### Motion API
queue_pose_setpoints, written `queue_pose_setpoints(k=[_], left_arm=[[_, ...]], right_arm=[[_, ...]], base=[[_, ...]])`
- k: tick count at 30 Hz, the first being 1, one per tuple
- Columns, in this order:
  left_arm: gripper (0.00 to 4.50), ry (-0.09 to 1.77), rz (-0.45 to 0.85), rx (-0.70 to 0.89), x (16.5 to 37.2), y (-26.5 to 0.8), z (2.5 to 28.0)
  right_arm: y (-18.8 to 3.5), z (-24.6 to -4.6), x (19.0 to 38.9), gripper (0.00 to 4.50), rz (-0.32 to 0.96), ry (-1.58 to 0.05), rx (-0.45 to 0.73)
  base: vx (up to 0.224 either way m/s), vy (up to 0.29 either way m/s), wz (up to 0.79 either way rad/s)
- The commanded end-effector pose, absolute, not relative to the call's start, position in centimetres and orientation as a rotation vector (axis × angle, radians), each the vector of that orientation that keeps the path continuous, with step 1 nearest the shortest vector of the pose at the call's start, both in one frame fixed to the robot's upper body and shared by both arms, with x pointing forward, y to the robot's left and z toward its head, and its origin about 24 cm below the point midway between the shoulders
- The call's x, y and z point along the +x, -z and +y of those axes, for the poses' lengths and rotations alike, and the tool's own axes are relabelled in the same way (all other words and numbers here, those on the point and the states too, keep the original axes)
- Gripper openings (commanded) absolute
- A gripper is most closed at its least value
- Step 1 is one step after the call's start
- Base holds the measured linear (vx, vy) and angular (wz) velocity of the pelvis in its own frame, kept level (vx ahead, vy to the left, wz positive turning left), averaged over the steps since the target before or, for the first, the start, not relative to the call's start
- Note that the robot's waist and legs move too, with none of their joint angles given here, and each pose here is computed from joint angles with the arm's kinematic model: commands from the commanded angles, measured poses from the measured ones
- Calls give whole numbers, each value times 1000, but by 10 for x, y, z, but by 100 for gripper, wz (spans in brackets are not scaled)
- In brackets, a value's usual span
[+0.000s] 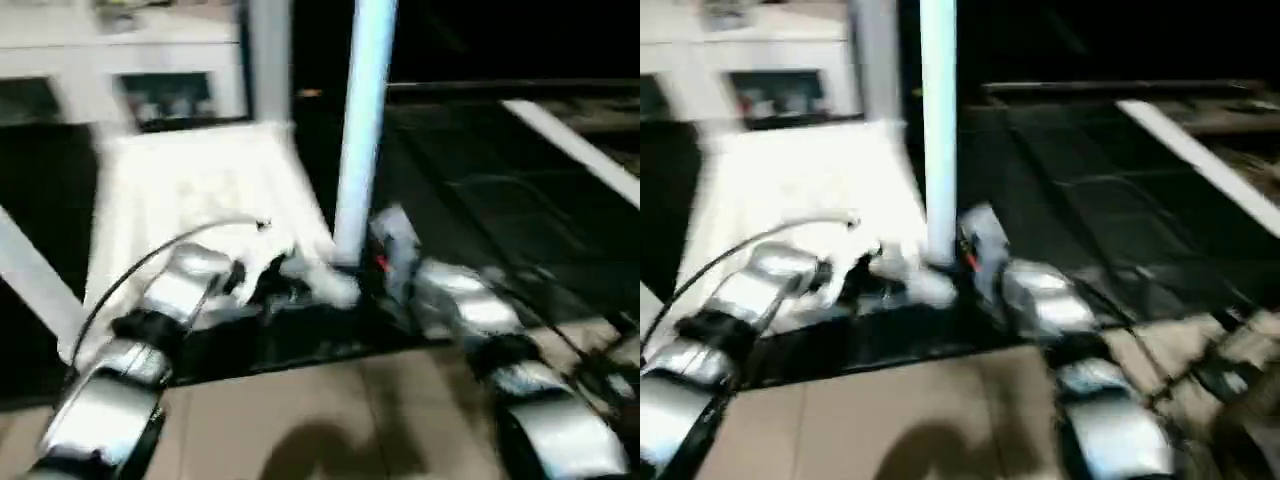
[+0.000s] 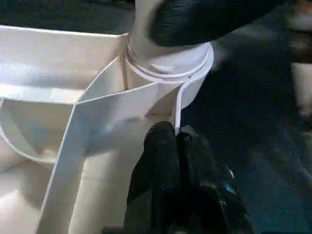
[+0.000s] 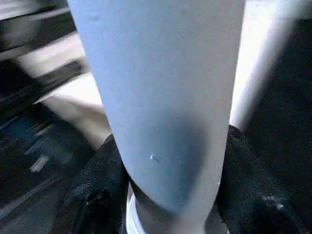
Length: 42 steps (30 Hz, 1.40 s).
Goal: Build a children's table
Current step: Rotate leg to tighten
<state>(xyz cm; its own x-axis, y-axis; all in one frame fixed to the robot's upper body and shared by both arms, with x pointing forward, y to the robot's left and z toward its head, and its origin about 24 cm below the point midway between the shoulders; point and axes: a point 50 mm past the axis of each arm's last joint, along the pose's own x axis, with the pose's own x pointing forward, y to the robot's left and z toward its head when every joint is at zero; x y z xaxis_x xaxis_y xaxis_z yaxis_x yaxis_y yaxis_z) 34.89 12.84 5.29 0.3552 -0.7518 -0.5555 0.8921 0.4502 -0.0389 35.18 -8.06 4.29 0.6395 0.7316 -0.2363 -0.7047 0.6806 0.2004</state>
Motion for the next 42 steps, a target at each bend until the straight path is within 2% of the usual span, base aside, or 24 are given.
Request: queue_pose_setpoints(k=[1,3,5,7,8,13,14,16,17,19,22,27,29,35,42], left_arm=[[0,1078,426,244,359,-73,94],[0,1056,424,236,361,-74,92],[0,985,415,231,365,-75,90],[0,967,414,230,366,-74,90],[0,963,413,228,367,-74,90],[0,962,413,223,365,-72,94],[0,978,411,223,364,-71,97],[0,983,414,224,363,-71,98],[0,1002,422,229,361,-69,102],[0,1022,428,236,359,-68,106],[0,1059,446,248,355,-65,113],[0,1126,450,269,349,-63,118],[0,1228,460,308,340,-62,124],[0,1468,487,363,321,-62,132],[0,1643,525,438,306,-62,133]], right_arm=[[-30,-40,342,206,407,-819,133],[-31,-36,343,205,408,-785,141],[-33,-21,343,205,406,-709,230],[-34,-16,342,205,399,-701,246],[-35,-14,342,260,391,-713,233],[-35,-12,340,292,367,-752,211],[-36,-17,341,319,351,-763,210],[-37,-21,341,325,344,-764,213],[-38,-30,343,332,325,-795,224],[-38,-39,342,361,314,-855,217],[-36,-61,339,381,301,-942,170],[-37,-86,337,426,289,-1004,123],[-41,-106,335,445,276,-1089,76],[-54,-137,327,445,265,-1297,-26],[-65,-144,317,445,312,-1570,-52]], base=[[0,0,0],[0,0,0],[0,0,0],[0,0,0],[0,0,0],[0,0,0],[0,0,0],[0,0,0],[0,0,0],[0,0,0],[0,0,0],[0,0,0],[0,0,0],[0,0,0],[0,0,0]])
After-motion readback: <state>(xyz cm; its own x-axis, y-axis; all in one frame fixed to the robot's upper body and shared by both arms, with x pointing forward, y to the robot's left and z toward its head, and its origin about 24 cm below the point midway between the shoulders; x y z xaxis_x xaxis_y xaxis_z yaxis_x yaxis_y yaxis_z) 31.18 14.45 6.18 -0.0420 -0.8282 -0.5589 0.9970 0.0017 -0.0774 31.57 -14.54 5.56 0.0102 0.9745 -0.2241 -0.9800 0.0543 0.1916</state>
